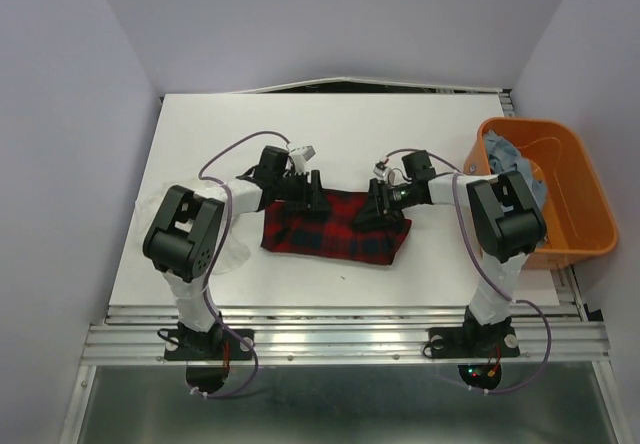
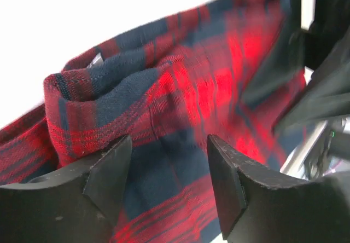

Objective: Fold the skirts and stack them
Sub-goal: Fold the skirt, then neatly place the folded skirt to the corner

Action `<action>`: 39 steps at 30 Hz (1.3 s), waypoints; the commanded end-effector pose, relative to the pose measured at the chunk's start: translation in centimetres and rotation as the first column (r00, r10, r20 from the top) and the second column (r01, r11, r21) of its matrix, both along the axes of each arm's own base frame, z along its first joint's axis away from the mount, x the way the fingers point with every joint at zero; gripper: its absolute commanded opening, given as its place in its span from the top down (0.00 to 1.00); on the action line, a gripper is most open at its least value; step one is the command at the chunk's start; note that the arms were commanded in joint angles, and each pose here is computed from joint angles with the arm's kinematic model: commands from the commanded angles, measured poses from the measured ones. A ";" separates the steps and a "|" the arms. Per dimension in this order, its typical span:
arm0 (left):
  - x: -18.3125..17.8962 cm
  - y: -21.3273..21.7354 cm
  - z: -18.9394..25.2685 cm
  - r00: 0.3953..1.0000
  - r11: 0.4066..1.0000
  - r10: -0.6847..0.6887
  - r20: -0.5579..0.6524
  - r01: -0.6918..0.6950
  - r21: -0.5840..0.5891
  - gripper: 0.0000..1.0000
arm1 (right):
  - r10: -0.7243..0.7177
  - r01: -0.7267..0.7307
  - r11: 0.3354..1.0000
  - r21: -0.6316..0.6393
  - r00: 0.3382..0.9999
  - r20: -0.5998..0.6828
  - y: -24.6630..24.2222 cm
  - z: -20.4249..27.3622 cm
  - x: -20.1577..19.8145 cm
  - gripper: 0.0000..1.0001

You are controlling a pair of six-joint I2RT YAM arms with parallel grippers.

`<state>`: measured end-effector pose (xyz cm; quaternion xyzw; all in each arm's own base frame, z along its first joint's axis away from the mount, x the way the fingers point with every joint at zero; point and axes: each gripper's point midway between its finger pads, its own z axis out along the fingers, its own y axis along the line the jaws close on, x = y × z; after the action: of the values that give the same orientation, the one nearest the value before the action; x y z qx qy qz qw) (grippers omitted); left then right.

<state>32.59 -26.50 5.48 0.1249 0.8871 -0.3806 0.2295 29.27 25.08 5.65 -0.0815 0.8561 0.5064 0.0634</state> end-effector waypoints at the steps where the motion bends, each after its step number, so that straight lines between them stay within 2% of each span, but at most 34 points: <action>1: 4.7 -0.6 -0.7 0.998 0.998 0.060 0.037 -0.061 0.034 0.33 | -0.033 0.052 0.987 -0.152 0.992 0.124 -1.3 -2.9 4.4 0.39; 4: 7.1 -1.0 0.7 0.993 0.997 0.049 0.105 -0.055 0.053 0.33 | -0.051 0.083 0.983 -0.164 0.980 0.193 -1.2 -1.8 8.0 0.39; 7: 8.1 -0.9 4.2 0.980 0.997 0.031 0.195 -0.043 0.057 0.26 | -0.061 0.099 0.986 -0.132 0.961 0.268 -0.9 2.2 10.4 0.39; 8: 8.0 -0.6 5.1 0.975 0.997 0.030 0.221 -0.045 0.064 0.21 | -0.062 0.102 0.987 -0.121 0.954 0.293 -0.8 3.6 10.7 0.38; 9: 7.9 -0.3 7.7 0.960 0.997 0.036 0.279 -0.053 0.051 0.17 | -0.076 0.111 0.988 -0.105 0.953 0.294 -0.7 5.0 10.7 0.37; 11: 7.4 1.1 8.9 0.947 0.993 0.049 0.317 -0.081 0.086 0.09 | -0.101 0.127 0.990 -0.059 0.940 0.327 -0.6 8.7 10.0 0.30; 12: 6.7 1.9 10.5 0.940 0.990 0.064 0.336 -0.101 0.095 0.06 | -0.132 0.151 0.988 -0.039 0.944 0.304 -0.6 9.9 9.4 0.22; 13: 6.4 2.7 10.9 0.939 0.988 0.082 0.334 -0.121 0.096 0.02 | -0.147 0.161 0.987 -0.023 0.941 0.306 -0.6 10.8 9.0 0.18; 15: 5.1 4.2 11.8 0.940 0.982 0.126 0.316 -0.164 0.097 0.02 | -0.193 0.207 0.978 -0.011 0.930 0.312 -1.2 12.8 7.3 0.13; 17: 4.4 6.1 11.3 0.943 0.965 0.223 0.246 -0.249 0.079 0.02 | -0.270 0.300 0.953 -0.049 0.909 0.318 -2.5 13.0 6.4 0.10; 18: 3.7 6.8 11.2 0.944 0.957 0.257 0.208 -0.278 0.078 0.02 | -0.322 0.361 0.930 -0.073 0.893 0.313 -3.6 12.6 6.6 0.03; 19: 3.3 7.4 10.8 0.942 0.948 0.292 0.165 -0.308 0.080 0.02 | -0.338 0.377 0.923 -0.081 0.891 0.302 -3.9 12.4 6.0 0.00; 21: 2.2 8.7 9.7 0.934 0.930 0.348 0.082 -0.354 0.093 0.02 | -0.399 0.436 0.893 -0.114 0.882 0.249 -4.6 11.0 5.0 0.00; 25: 1.2 10.4 7.7 0.890 0.881 0.454 0.030 -0.454 0.136 0.01 | -0.521 0.589 0.748 -0.307 0.807 0.279 -8.8 6.9 5.4 0.00; 29: 0.9 12.0 5.1 0.855 0.834 0.518 0.008 -0.507 0.218 0.02 | -0.537 0.610 0.680 -0.407 0.792 0.291 -10.5 4.4 5.2 0.00; 31: 1.1 12.8 3.7 0.833 0.805 0.554 -0.003 -0.534 0.259 0.01 | -0.531 0.586 0.687 -0.430 0.808 0.255 -10.4 2.9 4.7 0.00; 34: 1.1 13.1 1.6 0.819 0.796 0.571 -0.053 -0.537 0.281 0.01 | -0.515 0.557 0.723 -0.410 0.829 0.219 -9.4 1.9 4.7 0.00; 39: 1.7 12.5 -0.6 0.825 0.810 0.554 -0.110 -0.504 0.299 0.02 | -0.503 0.530 0.754 -0.388 0.846 0.178 -8.4 -0.1 5.0 0.00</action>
<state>33.54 -13.93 5.48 -0.1258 0.9470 -0.1906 0.2260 33.26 16.01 5.62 0.1319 0.9404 0.2472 0.1928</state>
